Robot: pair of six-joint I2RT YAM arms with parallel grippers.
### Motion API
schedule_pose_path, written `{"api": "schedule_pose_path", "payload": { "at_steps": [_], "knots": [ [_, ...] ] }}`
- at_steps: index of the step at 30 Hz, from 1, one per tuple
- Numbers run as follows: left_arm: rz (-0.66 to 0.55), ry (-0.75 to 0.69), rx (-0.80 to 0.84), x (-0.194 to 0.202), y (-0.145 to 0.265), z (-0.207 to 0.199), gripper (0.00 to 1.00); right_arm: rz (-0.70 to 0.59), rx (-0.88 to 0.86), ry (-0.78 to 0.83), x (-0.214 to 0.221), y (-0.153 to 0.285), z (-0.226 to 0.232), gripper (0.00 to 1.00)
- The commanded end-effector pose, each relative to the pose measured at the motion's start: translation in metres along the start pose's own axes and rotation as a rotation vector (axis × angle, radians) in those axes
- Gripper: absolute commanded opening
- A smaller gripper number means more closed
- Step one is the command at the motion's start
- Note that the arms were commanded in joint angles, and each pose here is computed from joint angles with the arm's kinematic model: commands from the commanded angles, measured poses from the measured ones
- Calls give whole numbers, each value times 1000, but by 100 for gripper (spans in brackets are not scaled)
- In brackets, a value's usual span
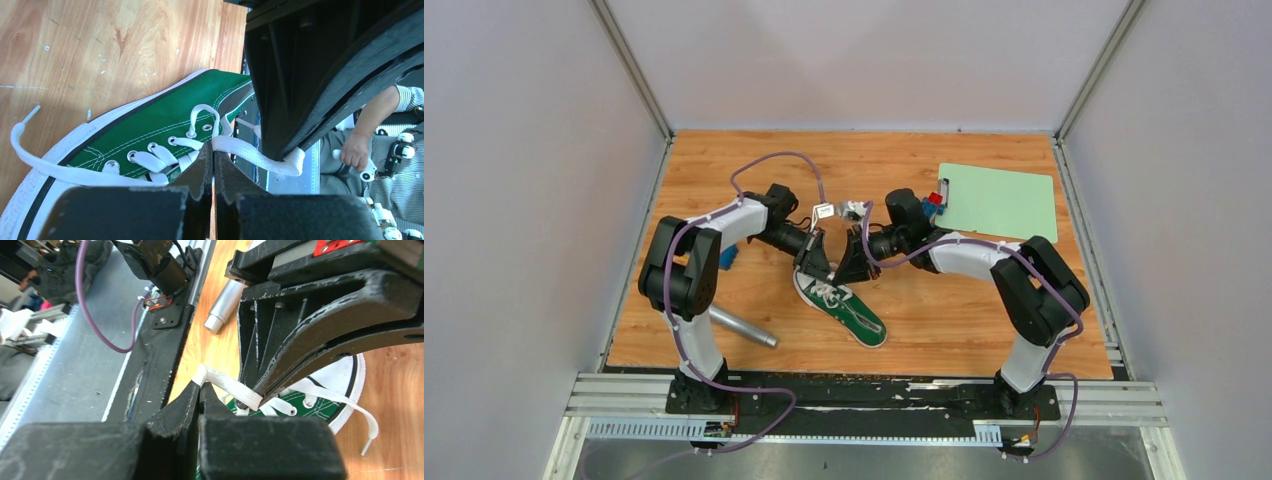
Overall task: Tie the shoes
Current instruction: Cross the shoelace with the shoelace.
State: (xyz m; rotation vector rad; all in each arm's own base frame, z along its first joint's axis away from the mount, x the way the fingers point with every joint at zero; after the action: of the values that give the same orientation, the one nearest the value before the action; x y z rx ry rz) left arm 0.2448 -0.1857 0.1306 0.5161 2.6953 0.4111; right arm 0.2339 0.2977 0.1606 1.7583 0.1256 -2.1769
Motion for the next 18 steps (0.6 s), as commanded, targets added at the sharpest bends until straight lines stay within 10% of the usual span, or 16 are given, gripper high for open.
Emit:
{"api": "schedule_pose_path", "payload": {
  "at_steps": [1, 18],
  "knots": [
    [-33, -6, 21, -6, 8, -8, 0, 34, 45, 179, -7, -7, -4, 0],
    [-39, 87, 128, -17, 1, 2, 0, 112, 94, 349, 12, -16, -4, 0]
  ]
}}
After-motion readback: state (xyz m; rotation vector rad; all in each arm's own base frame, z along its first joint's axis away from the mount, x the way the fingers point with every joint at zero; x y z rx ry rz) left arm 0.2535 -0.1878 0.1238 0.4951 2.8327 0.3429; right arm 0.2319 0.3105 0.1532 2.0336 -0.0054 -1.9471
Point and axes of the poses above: each gripper's point midway between its finger pads, its own y axis back along the fingers, its own z axis along the line the jaws close on, x = y × z, the point moved 7 cm from there along y, back along the fingers, and after that the axes turned 15 degrees about y, right-handed, at the moved point
